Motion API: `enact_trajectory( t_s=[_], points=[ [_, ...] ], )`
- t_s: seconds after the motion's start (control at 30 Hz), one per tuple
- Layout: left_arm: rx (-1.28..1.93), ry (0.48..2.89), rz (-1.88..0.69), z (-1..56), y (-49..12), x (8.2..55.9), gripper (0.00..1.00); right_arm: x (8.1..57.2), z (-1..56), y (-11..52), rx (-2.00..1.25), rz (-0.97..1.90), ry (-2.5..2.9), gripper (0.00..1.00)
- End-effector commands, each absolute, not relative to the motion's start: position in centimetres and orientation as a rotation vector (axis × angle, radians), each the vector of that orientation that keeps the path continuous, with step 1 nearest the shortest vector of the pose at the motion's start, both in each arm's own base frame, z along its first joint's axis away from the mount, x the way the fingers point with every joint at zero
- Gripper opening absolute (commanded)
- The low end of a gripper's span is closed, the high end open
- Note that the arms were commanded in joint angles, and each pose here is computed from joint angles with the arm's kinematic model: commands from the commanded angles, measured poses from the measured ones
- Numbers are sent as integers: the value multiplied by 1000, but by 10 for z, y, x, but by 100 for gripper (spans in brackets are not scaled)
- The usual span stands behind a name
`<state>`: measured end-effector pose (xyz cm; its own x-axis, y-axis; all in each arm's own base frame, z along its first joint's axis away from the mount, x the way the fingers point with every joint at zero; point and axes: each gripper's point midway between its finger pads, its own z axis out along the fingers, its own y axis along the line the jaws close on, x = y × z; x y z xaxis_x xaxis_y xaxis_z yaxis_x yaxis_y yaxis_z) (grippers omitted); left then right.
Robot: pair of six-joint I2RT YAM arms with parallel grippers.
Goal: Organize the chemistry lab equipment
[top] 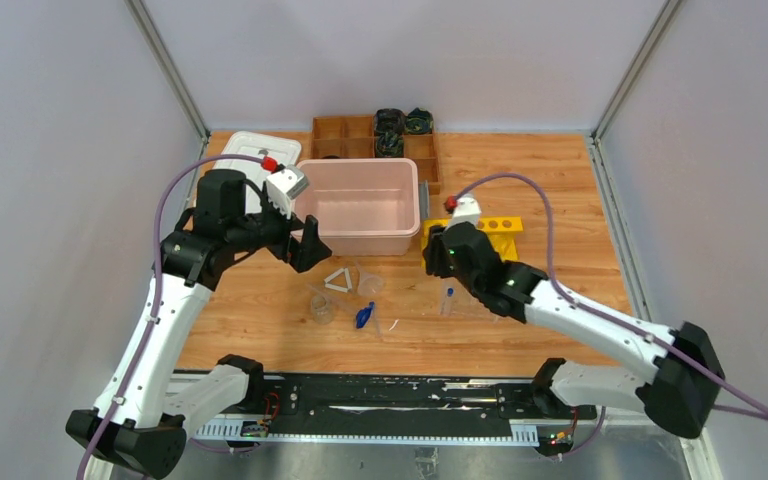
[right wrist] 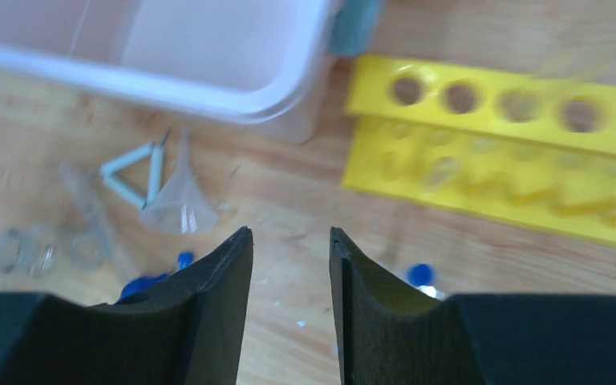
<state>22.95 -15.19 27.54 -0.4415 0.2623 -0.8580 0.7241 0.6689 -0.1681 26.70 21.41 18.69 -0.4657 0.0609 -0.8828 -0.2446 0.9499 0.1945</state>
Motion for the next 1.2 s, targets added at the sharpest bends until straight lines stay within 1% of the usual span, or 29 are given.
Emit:
enact_trajectory(
  t_s=[0.0,0.07,0.23,0.5,0.7,0.97,1.17],
  points=[
    [713,2004,-614,281,-148,241,100,235,163,292,-436,569,2146,42],
    [711,2009,-614,280,-147,242,100,229,151,314,-519,566,2197,37],
    [721,1988,-609,284,-147,240,100,211,111,351,-648,574,2309,31],
    [728,1985,-608,283,-147,238,100,200,70,360,-685,506,2405,24],
    [731,1978,-607,285,-147,238,100,193,52,361,-719,473,2441,24],
    [731,1969,-599,288,-146,237,100,188,35,366,-770,421,2464,30],
    [729,1965,-591,289,-145,238,100,191,23,357,-771,335,2490,29]
  ],
)
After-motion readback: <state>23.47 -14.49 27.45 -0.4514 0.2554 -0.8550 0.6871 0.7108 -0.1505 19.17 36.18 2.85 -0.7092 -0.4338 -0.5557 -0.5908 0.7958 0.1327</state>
